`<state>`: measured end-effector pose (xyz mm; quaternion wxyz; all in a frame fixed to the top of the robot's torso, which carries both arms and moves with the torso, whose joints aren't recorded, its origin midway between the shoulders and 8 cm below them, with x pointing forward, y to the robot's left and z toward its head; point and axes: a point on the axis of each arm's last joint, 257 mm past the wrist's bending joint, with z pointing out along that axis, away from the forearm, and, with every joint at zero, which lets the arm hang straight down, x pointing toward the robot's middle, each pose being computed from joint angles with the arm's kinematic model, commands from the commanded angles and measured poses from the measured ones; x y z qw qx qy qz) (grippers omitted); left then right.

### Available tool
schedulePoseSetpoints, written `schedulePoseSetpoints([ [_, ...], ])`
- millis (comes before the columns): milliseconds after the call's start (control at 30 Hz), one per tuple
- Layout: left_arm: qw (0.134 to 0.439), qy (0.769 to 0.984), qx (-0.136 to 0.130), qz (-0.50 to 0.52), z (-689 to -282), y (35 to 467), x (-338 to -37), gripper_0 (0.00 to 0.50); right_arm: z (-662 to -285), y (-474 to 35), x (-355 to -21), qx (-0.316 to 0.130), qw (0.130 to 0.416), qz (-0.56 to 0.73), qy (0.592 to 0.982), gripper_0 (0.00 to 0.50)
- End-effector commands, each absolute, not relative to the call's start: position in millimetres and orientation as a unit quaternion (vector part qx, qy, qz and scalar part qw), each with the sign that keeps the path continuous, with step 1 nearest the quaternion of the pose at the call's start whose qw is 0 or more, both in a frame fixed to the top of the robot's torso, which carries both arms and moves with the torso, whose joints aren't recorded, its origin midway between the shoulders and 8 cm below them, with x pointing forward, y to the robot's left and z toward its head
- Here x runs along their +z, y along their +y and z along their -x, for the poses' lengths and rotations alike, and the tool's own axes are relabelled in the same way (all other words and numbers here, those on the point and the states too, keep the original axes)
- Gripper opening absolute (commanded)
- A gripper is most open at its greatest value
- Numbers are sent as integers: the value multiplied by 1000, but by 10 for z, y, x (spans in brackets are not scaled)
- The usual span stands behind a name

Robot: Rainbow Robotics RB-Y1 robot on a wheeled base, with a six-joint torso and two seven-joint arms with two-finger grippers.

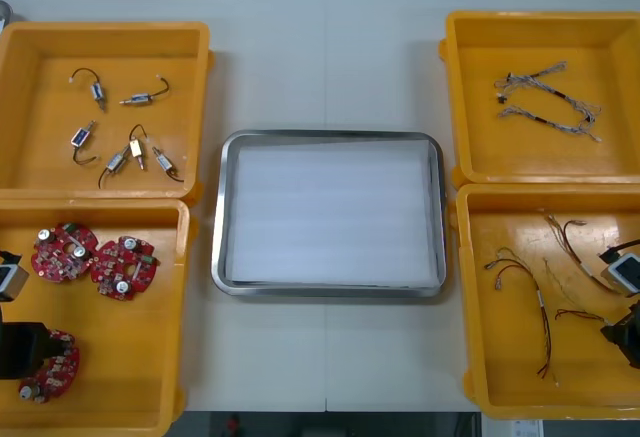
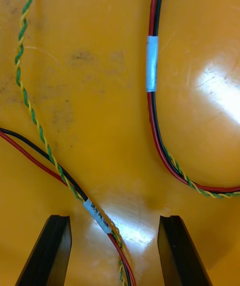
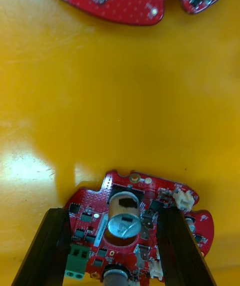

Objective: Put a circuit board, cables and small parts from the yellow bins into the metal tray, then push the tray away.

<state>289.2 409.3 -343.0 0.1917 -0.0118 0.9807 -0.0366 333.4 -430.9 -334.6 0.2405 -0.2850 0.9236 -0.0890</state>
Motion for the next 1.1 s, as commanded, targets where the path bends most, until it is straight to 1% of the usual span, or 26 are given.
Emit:
schedulePoseSetpoints([
  [33, 196, 980, -10, -43, -2962, 4179, -3379, 500, -3165, -4394, -3462, -93, 215, 311, 921, 500],
  [200, 196, 980, -8, -43, -2963, 4191, -3376, 500, -3122, -4396, -3515, -91, 211, 314, 921, 500],
  [233, 196, 980, -9, -42, -2963, 4186, -3378, 465, -3124, -4396, -3527, -90, 213, 314, 921, 500],
  [267, 196, 980, -9, -41, -2963, 4186, -3378, 419, -3128, -4399, -3533, -90, 215, 314, 920, 500],
  [300, 196, 980, -9, -40, -2964, 4190, -3378, 291, -3125, -4393, -3548, -90, 216, 315, 920, 500],
  [333, 196, 980, -8, -40, -2965, 4193, -3378, 134, -3130, -4396, -3549, -90, 217, 315, 919, 500],
  [367, 196, 980, -9, -39, -2964, 4190, -3378, 6, -3127, -4396, -3555, -90, 217, 316, 919, 500],
  [667, 201, 979, -12, -34, -3007, 4172, -3351, 0, -3096, -4375, -3576, -84, 215, 314, 921, 500],
  [700, 203, 979, -12, -32, -3025, 4168, -3339, 0, -3086, -4391, -3590, -84, 213, 311, 922, 430],
  [733, 203, 978, -13, -31, -3036, 4166, -3334, 0, -3080, -4400, -3596, -84, 212, 311, 923, 342],
  [767, 207, 978, -14, -31, -3066, 4155, -3313, 0, -3074, -4401, -3604, -82, 211, 308, 924, 145],
  [800, 208, 977, -14, -31, -3083, 4156, -3297, 0, -3073, -4394, -3606, -80, 212, 307, 924, 90],
  [833, 211, 977, -13, -30, -3114, 4160, -3269, 0, -3072, -4392, -3605, -79, 212, 306, 925, 90],
  [867, 215, 976, -13, -29, -3146, 4162, -3243, 0, -3071, -4386, -3605, -78, 212, 305, 925, 0],
  [1100, 217, 976, -7, -24, -3281, 4198, -3003, 0, -3111, -4355, -3532, -73, 219, 302, 925, 0],
])
